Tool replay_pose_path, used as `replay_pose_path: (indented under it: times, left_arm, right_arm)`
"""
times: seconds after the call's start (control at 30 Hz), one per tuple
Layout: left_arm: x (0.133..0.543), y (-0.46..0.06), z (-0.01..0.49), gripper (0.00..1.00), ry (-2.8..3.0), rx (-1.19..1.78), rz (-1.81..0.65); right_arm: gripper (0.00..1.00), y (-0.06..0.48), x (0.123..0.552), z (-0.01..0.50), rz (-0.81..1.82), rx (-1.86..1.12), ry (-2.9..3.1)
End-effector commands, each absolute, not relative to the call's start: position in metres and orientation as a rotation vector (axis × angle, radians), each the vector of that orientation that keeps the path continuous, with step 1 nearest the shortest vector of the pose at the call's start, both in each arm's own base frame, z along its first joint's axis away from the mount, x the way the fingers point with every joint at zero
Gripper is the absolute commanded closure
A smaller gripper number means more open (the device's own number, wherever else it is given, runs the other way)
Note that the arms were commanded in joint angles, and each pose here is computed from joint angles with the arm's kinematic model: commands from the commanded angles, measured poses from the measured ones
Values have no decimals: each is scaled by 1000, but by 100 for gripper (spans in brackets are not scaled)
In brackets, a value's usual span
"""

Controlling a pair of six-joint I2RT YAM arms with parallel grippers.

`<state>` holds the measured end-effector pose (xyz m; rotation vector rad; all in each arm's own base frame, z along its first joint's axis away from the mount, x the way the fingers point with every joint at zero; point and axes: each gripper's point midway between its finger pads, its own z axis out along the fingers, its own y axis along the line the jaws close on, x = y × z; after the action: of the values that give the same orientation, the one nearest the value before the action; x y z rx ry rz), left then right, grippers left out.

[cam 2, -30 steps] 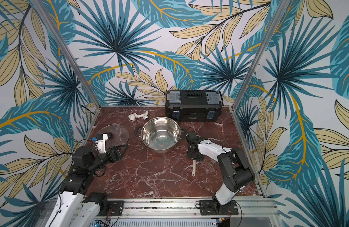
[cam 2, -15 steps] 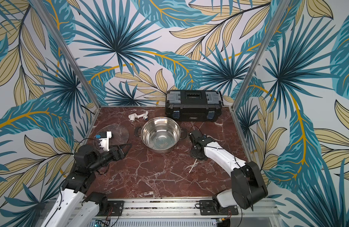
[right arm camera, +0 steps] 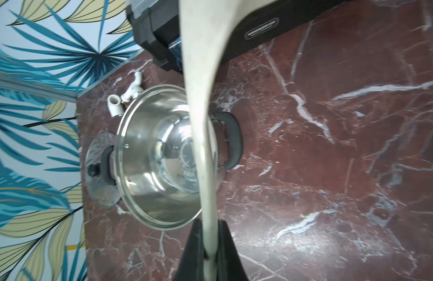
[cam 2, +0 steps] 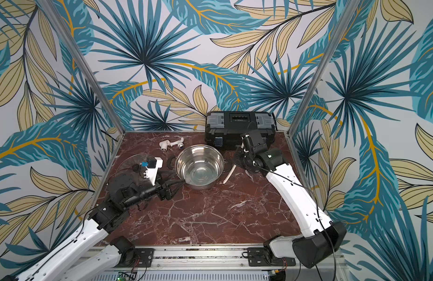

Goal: Stir the soup with a spoon
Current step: Adjust the spoon.

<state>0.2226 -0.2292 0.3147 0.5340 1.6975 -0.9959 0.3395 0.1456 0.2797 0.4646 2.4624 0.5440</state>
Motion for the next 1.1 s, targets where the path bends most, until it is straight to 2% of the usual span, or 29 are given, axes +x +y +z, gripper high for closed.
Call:
replay_pose_path:
  times: [0.0, 0.2, 0.43, 0.53, 0.67, 1.07]
  left_arm:
    - [224, -237, 350, 15, 1539, 648, -813]
    - [221, -264, 345, 18, 1487, 810, -581]
    - [227, -284, 334, 22, 1454, 914, -377]
    - [230, -289, 333, 27, 1449, 932, -361]
    - [230, -293, 334, 28, 1437, 928, -362]
    - [232, -299, 339, 47, 1434, 903, -353]
  right_arm:
    - [100, 179, 338, 271, 737, 464, 2565]
    - [100, 218, 347, 284, 1005, 496, 2549]
    - [100, 243, 342, 305, 1150, 486, 2523]
    - [100, 248, 337, 308, 1169, 480, 2526]
    - [100, 252, 331, 309, 1170, 471, 2527]
    - [100, 268, 320, 306, 1200, 450, 2529]
